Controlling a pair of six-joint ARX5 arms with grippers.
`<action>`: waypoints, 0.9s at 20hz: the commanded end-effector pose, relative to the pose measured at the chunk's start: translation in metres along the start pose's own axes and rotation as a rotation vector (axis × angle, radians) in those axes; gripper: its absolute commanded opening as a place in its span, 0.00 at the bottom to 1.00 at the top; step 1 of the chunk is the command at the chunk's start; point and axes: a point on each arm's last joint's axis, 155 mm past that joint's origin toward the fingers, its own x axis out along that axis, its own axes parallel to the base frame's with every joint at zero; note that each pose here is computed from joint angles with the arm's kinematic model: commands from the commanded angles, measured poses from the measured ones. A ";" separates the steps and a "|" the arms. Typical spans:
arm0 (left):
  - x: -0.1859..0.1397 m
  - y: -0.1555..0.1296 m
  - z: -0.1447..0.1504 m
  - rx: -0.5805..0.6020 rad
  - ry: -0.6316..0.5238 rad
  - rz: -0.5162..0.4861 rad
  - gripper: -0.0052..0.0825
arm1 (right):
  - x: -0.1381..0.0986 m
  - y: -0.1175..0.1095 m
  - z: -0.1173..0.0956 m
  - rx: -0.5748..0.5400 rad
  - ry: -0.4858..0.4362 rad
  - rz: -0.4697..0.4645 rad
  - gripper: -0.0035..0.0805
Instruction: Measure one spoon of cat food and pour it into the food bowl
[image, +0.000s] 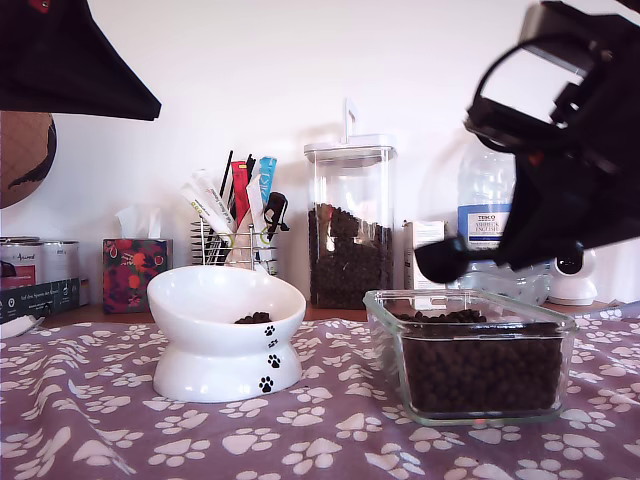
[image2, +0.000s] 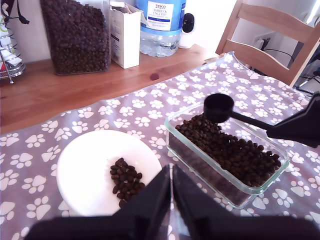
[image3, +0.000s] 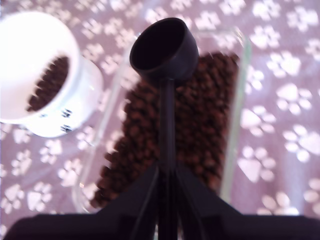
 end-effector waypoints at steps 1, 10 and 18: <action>0.002 0.000 -0.004 0.008 0.007 -0.001 0.04 | 0.004 -0.006 -0.019 0.015 0.067 -0.008 0.03; 0.002 -0.008 -0.006 0.008 0.016 -0.049 0.04 | 0.009 -0.002 -0.033 0.042 0.134 0.017 0.39; 0.002 -0.014 0.002 0.012 -0.015 -0.076 0.04 | -0.008 0.010 0.027 -0.110 -0.011 0.038 0.18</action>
